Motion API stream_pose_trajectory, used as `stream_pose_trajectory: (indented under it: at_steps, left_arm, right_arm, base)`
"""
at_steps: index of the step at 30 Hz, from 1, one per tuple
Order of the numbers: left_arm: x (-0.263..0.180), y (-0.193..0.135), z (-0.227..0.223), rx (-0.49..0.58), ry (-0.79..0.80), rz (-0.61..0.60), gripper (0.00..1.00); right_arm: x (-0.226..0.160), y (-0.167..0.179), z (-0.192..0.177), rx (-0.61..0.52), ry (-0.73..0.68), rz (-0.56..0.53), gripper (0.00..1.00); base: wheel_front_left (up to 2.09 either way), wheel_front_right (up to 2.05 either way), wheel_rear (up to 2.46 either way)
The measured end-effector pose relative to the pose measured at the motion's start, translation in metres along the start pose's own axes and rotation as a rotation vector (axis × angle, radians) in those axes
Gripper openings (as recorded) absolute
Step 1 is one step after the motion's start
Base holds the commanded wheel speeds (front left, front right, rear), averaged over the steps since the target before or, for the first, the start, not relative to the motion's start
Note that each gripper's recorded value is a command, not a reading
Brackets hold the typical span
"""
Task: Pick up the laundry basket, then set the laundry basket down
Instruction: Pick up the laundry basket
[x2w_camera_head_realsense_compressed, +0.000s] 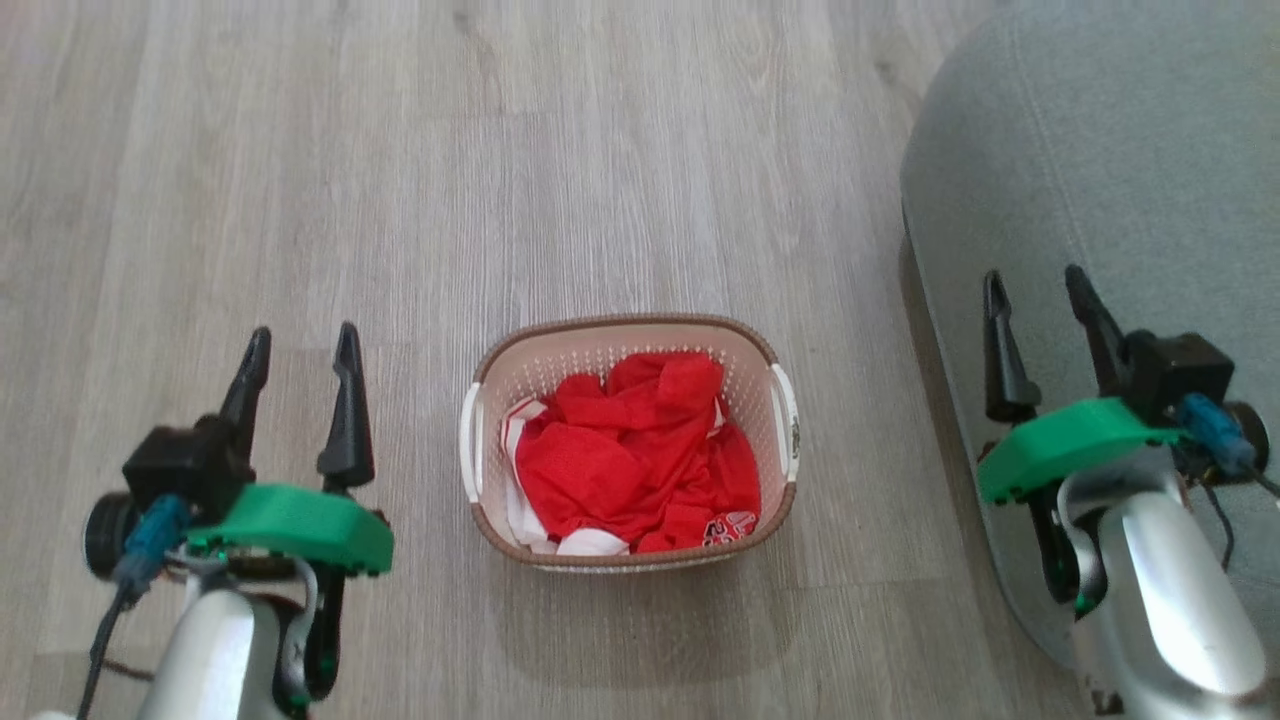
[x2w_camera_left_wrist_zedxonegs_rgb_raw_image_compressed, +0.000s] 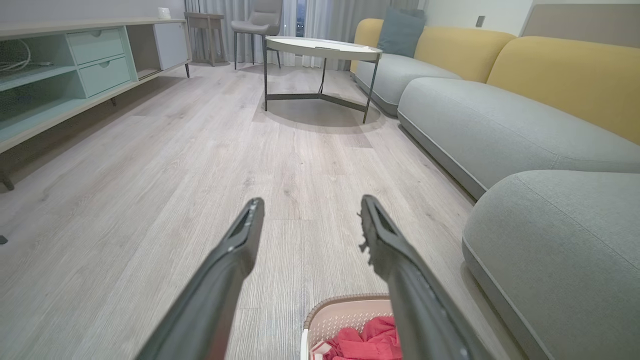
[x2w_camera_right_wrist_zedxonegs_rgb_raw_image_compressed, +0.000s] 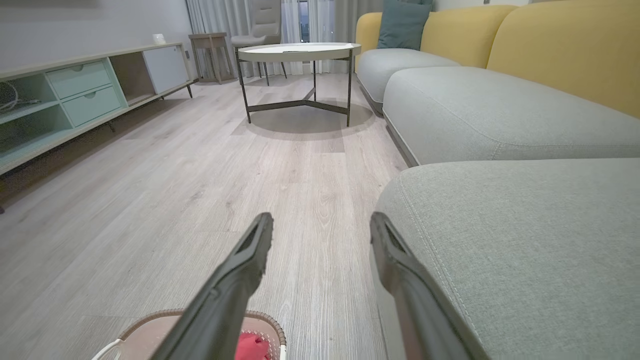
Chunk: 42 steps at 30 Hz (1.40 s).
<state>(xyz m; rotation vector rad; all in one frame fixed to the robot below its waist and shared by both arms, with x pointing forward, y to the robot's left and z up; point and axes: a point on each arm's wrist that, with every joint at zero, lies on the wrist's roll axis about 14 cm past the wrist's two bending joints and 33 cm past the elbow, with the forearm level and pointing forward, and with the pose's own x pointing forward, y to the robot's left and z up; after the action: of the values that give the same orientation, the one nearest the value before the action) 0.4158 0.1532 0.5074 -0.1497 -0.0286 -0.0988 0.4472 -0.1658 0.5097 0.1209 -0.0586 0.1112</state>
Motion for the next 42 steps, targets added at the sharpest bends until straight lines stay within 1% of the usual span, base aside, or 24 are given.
stream_pose_trajectory:
  at_steps: [11,18,42]
  left_arm:
    - [-0.025,0.000,0.008,0.009,0.002,0.016,1.00]
    - [-0.025,0.000,0.011,0.011,-0.007,0.020,1.00]
    - [-0.026,0.003,0.009,0.006,0.002,0.034,1.00]
  right_arm:
    - [-0.024,0.003,0.006,0.009,0.009,-0.001,1.00]
    - [-0.023,0.004,0.012,0.011,-0.004,0.002,1.00]
    - [-0.025,0.002,0.007,0.018,0.009,-0.005,1.00]
  base:
    - [0.00,0.00,0.00]
    - [0.00,0.00,0.00]
    - [0.00,0.00,0.00]
